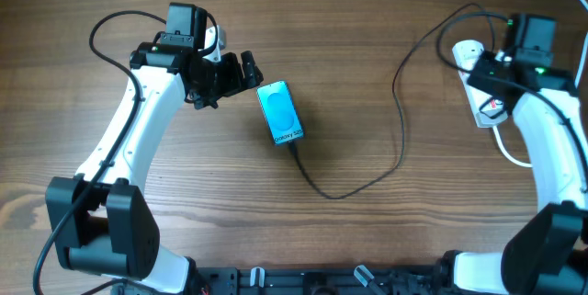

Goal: Plug charger to phone and switch on socket

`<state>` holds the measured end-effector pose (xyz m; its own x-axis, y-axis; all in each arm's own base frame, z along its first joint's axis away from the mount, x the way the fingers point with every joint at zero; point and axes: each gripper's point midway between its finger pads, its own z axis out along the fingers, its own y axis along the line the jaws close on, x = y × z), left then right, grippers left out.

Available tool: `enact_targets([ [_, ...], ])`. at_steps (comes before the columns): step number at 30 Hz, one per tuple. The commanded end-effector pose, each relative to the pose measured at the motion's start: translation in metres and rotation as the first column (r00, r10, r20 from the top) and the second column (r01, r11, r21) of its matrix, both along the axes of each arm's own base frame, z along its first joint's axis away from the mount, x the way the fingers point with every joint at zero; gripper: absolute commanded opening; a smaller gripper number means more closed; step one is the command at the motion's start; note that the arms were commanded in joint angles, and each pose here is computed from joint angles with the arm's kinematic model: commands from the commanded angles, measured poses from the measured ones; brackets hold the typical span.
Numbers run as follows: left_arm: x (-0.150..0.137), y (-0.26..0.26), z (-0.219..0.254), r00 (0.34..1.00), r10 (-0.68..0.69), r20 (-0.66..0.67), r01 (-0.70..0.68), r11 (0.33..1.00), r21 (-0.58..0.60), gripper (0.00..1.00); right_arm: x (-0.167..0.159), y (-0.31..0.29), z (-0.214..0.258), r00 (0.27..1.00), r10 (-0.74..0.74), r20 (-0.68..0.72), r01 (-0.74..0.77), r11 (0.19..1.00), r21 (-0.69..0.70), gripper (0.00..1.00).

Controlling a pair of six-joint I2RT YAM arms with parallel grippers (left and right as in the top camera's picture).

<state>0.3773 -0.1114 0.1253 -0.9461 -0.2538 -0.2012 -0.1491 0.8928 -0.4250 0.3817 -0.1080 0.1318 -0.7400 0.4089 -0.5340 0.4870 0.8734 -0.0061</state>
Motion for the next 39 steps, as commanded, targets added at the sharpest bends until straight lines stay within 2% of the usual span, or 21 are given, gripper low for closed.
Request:
enact_targets([
  [1, 0.0, 0.002, 0.004, 1.0, 0.0, 0.016, -0.001, 1.0, 0.009, 1.0, -0.005, -0.029, -0.022, 0.994, -0.103, -0.04, 0.106, 0.993, 0.055, 0.04],
  [3, 0.0, 0.002, 0.004, 1.0, 0.0, 0.016, -0.001, 1.0, 0.009, 1.0, -0.009, -0.04, -0.035, 0.986, -0.152, -0.062, 0.157, 0.983, 0.092, 0.05],
  [5, 0.0, 0.002, 0.004, 1.0, 0.001, 0.016, -0.001, 1.0, 0.009, 1.0, -0.011, -0.051, -0.052, 0.979, -0.182, -0.091, 0.192, 0.975, 0.11, 0.3],
  [7, 0.0, 0.002, 0.004, 1.0, 0.0, 0.016, 0.0, 1.0, 0.009, 1.0, -0.008, -0.057, -0.066, 0.977, -0.191, -0.099, 0.203, 0.97, 0.132, 0.72],
  [9, 0.0, 0.002, 0.004, 1.0, 0.001, 0.016, -0.001, 1.0, 0.009, 1.0, 0.0, -0.064, -0.077, 0.977, -0.197, -0.084, 0.208, 0.966, 0.153, 0.86],
  [10, 0.0, 0.002, 0.004, 1.0, 0.0, 0.016, -0.001, 1.0, 0.009, 1.0, 0.004, -0.065, -0.082, 0.978, -0.195, -0.074, 0.205, 0.965, 0.165, 0.97],
  [11, 0.0, 0.002, 0.004, 1.0, 0.0, 0.016, -0.001, 1.0, 0.009, 1.0, 0.009, -0.066, -0.087, 0.979, -0.191, -0.065, 0.2, 0.963, 0.18, 1.0],
  [26, 0.0, 0.002, 0.004, 1.0, 0.0, 0.016, 0.0, 1.0, 0.009, 1.0, 0.011, -0.079, -0.094, 0.97, -0.239, -0.047, 0.244, 0.951, 0.191, 1.0],
  [39, 0.0, 0.002, 0.004, 1.0, 0.0, 0.016, -0.001, 1.0, 0.009, 1.0, 0.002, -0.072, -0.1, 0.971, -0.222, -0.091, 0.237, 0.949, 0.208, 1.0],
])
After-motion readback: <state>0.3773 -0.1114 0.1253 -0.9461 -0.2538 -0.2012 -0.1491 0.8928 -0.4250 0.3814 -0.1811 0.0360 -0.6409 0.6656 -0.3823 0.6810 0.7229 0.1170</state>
